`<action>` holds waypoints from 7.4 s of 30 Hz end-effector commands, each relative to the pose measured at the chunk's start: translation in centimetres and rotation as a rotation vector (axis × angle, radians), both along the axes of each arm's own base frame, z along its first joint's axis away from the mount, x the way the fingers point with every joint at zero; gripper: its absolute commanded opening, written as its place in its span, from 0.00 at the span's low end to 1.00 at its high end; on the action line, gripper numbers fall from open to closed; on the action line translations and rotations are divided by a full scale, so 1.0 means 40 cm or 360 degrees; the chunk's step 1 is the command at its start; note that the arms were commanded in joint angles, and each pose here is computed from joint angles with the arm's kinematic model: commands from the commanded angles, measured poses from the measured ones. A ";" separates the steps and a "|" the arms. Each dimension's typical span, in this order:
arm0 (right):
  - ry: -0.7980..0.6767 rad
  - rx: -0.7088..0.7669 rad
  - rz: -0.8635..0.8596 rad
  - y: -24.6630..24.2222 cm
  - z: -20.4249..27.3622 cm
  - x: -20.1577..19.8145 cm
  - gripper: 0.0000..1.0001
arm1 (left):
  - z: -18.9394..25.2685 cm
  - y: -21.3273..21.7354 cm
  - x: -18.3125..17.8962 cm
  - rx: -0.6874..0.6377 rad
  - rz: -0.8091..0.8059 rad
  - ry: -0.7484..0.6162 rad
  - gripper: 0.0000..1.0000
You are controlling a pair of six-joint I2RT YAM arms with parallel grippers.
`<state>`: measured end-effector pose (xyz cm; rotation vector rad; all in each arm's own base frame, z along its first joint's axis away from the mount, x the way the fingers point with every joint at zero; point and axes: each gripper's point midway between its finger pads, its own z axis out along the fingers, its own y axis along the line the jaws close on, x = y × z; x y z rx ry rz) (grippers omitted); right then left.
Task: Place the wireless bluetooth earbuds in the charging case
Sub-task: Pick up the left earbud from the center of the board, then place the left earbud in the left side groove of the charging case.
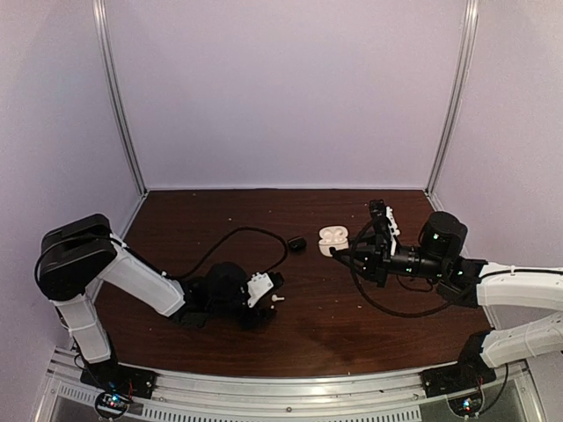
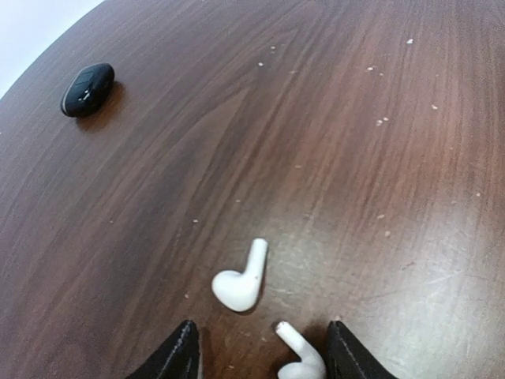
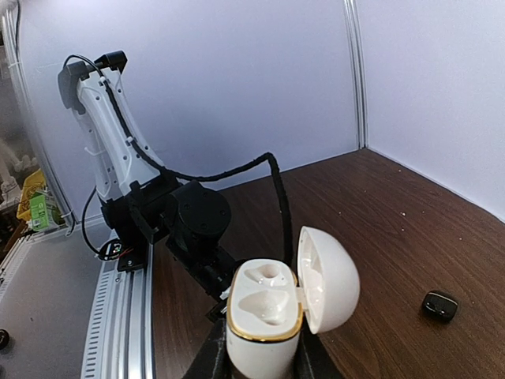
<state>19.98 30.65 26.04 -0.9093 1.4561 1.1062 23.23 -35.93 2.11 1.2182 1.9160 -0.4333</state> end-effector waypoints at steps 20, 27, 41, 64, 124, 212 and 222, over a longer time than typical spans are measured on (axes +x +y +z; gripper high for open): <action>-0.0007 0.0037 -0.0002 -0.008 0.016 0.005 0.00 | -0.059 0.171 0.077 0.0135 0.0443 0.0362 0.52; -0.0007 0.0033 -0.0029 -0.013 0.017 0.009 0.00 | 0.019 0.145 0.081 -0.0038 0.0489 0.0472 0.49; -0.0004 0.0029 -0.0004 -0.010 0.017 0.004 0.00 | 0.055 0.063 0.082 0.0126 0.0402 0.0771 0.44; 0.0005 0.0020 -0.0013 -0.010 0.008 0.007 0.00 | -0.012 0.053 0.071 0.0450 0.0415 0.0774 0.29; -0.0347 0.0102 0.0280 0.117 -0.043 -0.021 0.00 | 0.709 -0.032 -0.075 -0.0390 -0.0290 -0.0695 0.18; -0.0414 0.0160 0.0353 0.124 -0.008 -0.070 0.00 | 0.628 -0.079 -0.204 -0.0261 -0.0657 -0.0702 0.28; -0.0673 -0.0157 -0.0093 0.106 -0.045 0.016 0.00 | 0.678 -0.050 -0.203 -0.0442 -0.0571 -0.0761 0.35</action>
